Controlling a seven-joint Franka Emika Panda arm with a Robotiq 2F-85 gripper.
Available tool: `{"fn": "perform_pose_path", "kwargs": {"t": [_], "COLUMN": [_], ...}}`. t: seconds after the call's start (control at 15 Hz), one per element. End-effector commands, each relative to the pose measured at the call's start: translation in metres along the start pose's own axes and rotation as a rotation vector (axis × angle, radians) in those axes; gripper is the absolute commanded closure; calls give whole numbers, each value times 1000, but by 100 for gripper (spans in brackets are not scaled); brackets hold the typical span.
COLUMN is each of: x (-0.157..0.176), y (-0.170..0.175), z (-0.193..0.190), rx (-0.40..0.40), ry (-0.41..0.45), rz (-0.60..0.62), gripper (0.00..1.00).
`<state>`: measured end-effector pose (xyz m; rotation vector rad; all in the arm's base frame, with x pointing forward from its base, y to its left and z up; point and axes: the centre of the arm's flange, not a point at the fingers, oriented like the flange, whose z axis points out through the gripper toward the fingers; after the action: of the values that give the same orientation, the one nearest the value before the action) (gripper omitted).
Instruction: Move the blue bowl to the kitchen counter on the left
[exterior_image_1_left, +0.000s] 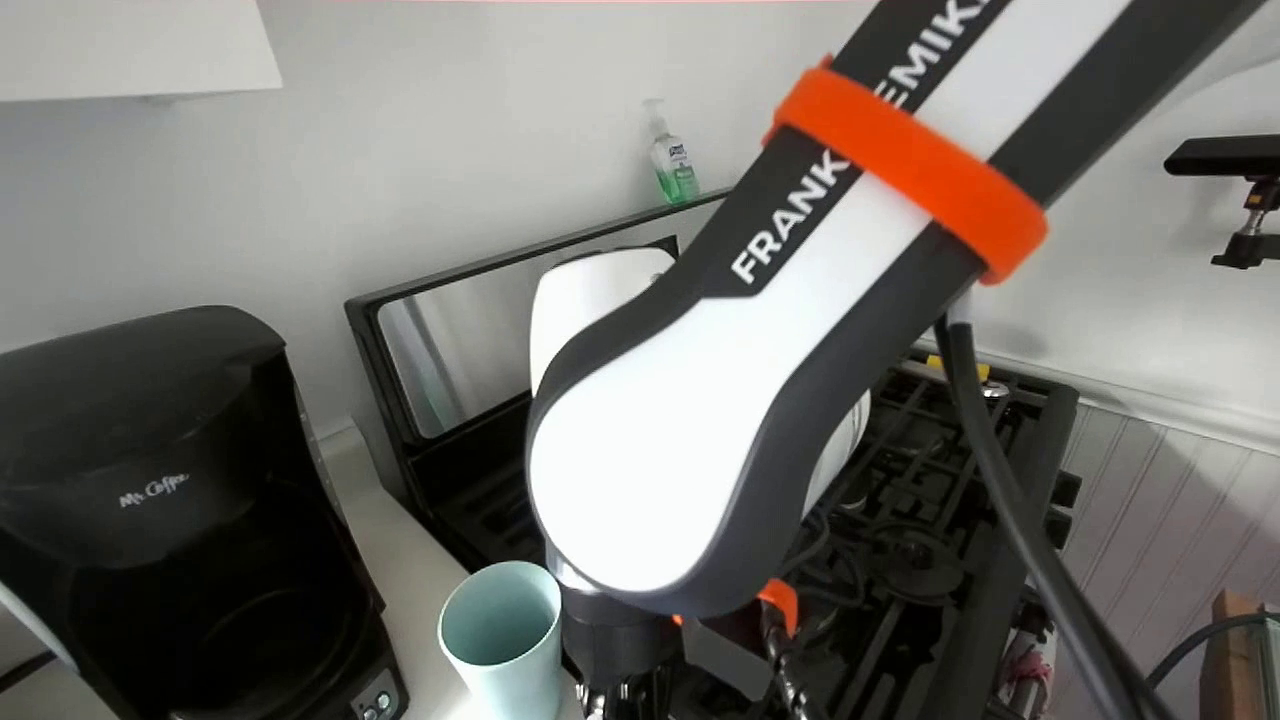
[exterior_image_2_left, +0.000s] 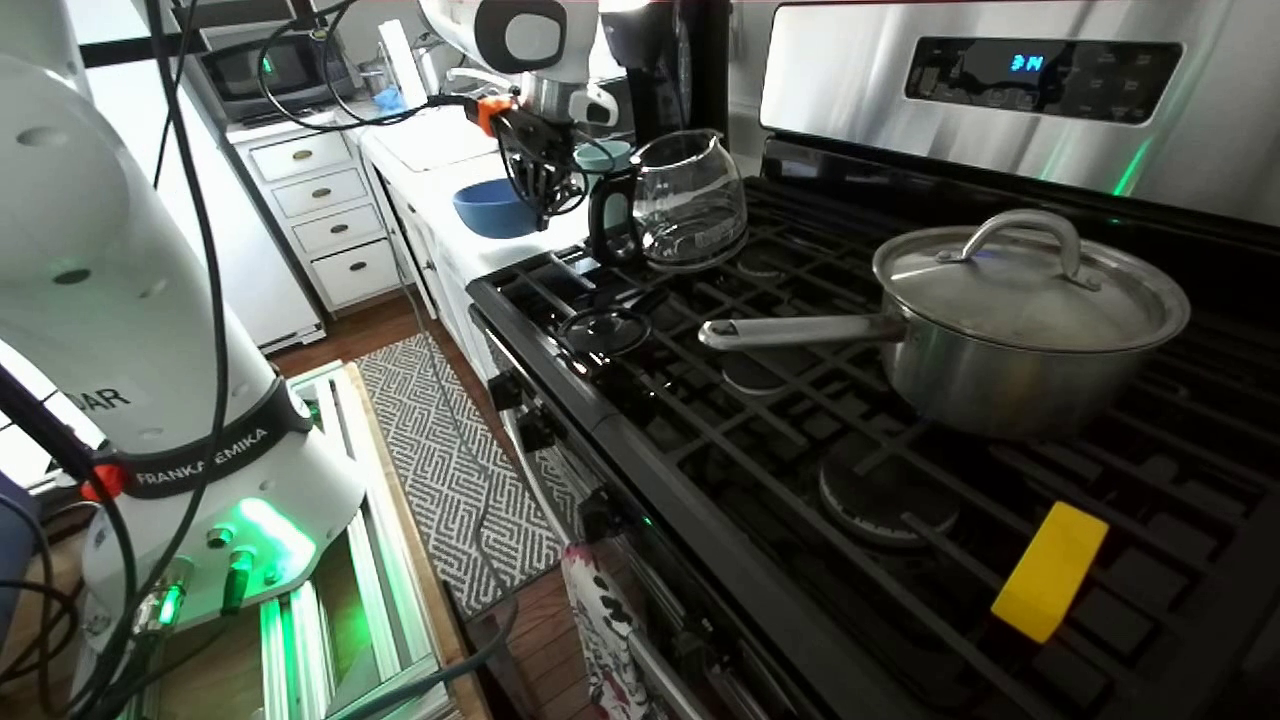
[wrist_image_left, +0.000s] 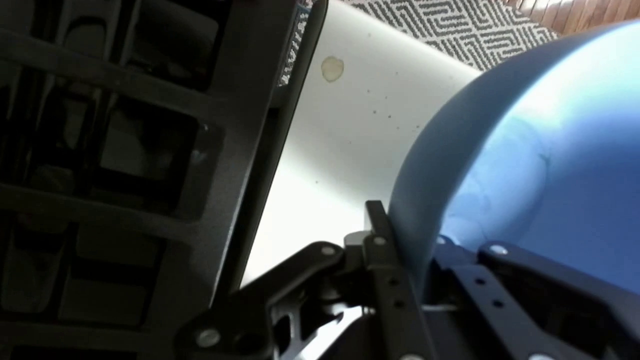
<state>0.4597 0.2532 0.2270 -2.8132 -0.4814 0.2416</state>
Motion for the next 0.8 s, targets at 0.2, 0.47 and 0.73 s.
{"fn": "perform_pose_path", "kwargs": {"t": [0.2,0.47,0.73], "x": [25,27,4], "y": [1,-3,-3], "z": [21,23,-7], "rx": [27,33,-4], "ry": [74,72,34], "rz": [81,97,73], "gripper": [98,67,40]}}
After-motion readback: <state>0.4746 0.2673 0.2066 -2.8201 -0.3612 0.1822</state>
